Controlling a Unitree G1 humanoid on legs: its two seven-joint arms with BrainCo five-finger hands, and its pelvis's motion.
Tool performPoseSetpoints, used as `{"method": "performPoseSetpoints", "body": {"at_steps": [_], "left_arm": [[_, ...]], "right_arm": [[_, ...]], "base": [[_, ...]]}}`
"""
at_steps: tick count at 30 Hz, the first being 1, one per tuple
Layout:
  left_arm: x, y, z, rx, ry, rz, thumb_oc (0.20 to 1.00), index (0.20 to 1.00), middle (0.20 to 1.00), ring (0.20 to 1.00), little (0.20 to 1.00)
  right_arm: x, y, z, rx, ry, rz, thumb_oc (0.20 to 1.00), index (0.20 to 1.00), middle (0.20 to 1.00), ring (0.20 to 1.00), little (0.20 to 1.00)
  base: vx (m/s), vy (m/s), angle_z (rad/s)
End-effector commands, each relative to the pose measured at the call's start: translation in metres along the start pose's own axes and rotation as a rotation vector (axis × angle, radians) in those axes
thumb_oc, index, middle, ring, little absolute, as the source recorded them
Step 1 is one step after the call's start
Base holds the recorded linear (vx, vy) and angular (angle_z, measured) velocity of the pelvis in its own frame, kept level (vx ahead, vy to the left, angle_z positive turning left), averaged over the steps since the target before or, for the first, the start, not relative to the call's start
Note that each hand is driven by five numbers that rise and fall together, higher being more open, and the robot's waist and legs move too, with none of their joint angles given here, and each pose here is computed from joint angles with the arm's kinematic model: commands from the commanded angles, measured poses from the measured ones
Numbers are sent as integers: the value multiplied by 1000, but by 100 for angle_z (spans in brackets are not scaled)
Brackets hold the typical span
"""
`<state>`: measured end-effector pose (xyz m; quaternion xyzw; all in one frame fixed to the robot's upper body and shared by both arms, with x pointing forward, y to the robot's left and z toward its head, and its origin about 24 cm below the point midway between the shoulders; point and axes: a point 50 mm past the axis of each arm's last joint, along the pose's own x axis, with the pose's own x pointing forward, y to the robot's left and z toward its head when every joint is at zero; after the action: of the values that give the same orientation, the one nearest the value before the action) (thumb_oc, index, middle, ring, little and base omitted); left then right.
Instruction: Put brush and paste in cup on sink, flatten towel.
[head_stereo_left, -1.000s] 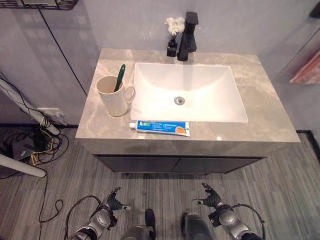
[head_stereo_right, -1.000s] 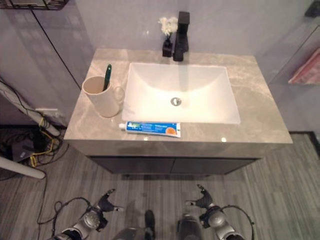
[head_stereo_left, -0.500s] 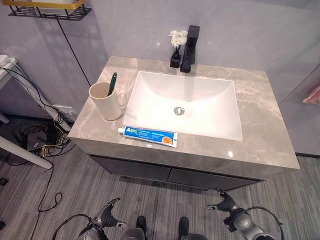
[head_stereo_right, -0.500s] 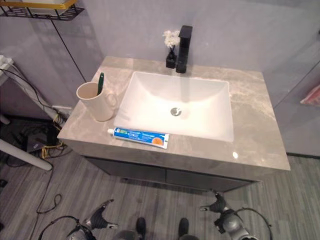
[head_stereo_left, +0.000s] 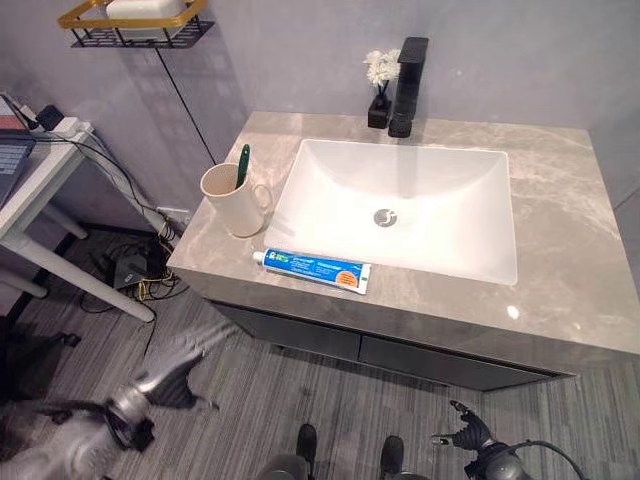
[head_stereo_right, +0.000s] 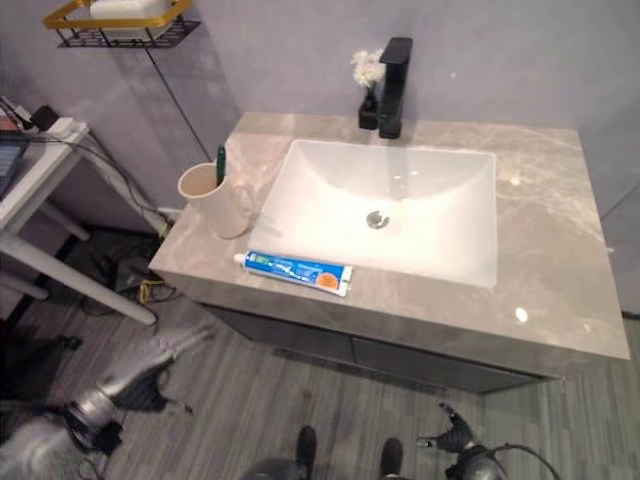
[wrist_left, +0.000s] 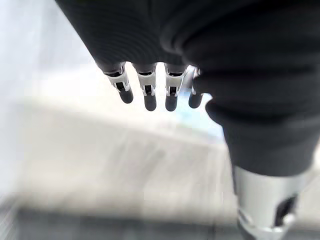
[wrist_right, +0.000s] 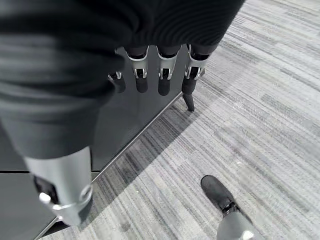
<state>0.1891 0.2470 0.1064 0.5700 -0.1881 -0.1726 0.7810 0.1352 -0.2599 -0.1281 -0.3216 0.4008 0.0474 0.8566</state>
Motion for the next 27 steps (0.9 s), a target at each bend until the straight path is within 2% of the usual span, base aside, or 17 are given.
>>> {"method": "performPoseSetpoints", "body": {"at_steps": [1, 7, 11, 12, 27], "left_arm": [[10, 17, 1, -41, -36, 157, 1000, 1000, 1000, 1000, 1000], [30, 41, 20, -56, -148, 322, 1000, 1000, 1000, 1000, 1000], [41, 39, 16, -110, -132, 369, 1000, 1000, 1000, 1000, 1000], [47, 32, 12, -236, -92, 437, 1000, 1000, 1000, 1000, 1000], [60, 18, -6, -219, -6, 402, 1000, 1000, 1000, 1000, 1000]], "right_arm": [[9, -5, 24, 45, -75, -36, 1000, 1000, 1000, 1000, 1000], [5, -2, 13, 39, -35, -43, 1000, 1000, 1000, 1000, 1000], [5, 2, 14, 28, -33, -28, 1000, 1000, 1000, 1000, 1000], [6, 4, 16, 23, -40, -15, 1000, 1000, 1000, 1000, 1000], [3, 2, 16, 134, -48, -49, 1000, 1000, 1000, 1000, 1000]], "base": [[-18, 12, -19], [6, 12, -8], [-30, 43, -8], [-64, 27, -17], [-21, 42, -18]]}}
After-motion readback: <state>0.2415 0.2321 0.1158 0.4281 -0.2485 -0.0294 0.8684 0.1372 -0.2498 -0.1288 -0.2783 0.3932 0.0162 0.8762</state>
